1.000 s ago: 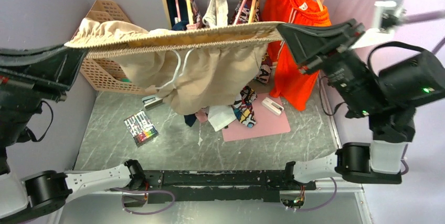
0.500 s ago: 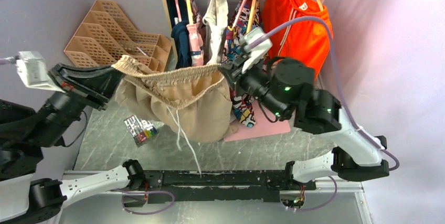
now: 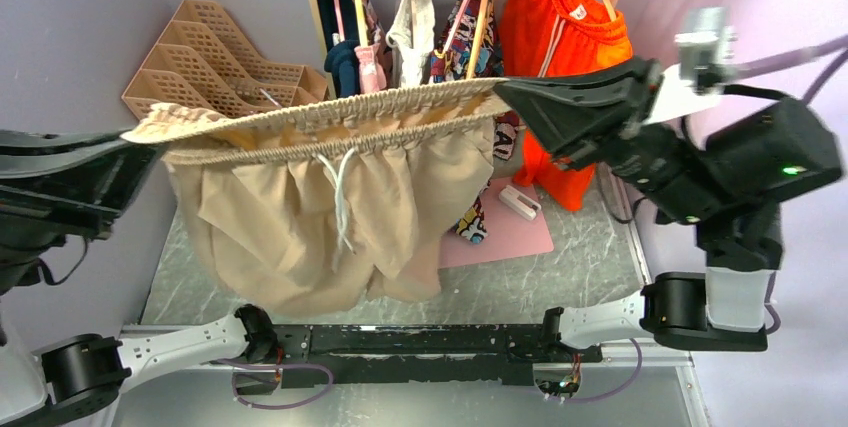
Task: Place the shorts on the hanger
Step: Adjust the shorts at the center of the board.
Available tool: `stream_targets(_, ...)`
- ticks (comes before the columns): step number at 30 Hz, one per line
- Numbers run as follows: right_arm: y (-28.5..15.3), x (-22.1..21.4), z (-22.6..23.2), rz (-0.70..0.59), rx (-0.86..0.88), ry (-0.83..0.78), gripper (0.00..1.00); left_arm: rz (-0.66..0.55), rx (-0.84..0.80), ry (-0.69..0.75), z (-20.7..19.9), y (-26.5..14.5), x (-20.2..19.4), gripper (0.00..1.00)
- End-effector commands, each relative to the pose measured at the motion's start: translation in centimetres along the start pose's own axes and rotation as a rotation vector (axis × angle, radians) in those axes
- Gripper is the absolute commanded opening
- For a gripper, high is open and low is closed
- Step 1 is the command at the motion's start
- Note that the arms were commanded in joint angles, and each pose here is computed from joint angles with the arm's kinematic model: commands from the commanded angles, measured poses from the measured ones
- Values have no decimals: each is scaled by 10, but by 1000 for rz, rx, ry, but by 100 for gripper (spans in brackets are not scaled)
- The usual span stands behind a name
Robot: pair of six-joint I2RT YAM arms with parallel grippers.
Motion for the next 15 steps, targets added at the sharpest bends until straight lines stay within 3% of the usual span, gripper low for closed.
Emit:
stream_targets(1,19,-46,-5,211,-207,-133,0,-41,20,55,7,-4,-3,7)
stream_targets(7,37,-121,7,507,-389,-288,0,148,323,113,54,13,-67,7)
stream_targets(11,39,-151,16,588,-431,-295,0,240,469,131,78,19,-108,7)
stream_targets(15,40,-152,13,603,-494,-298,0,251,533,143,87,29,-120,7)
Point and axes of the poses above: each gripper's point midway between its finger pads, its own y axis out along the fingers, its own z axis along the line the jaws close on, x = y × z, the point moved 10 cm from there along -y, back along the fingers, and after that the axes turned 15 degrees about -y, right-handed, at the moved point
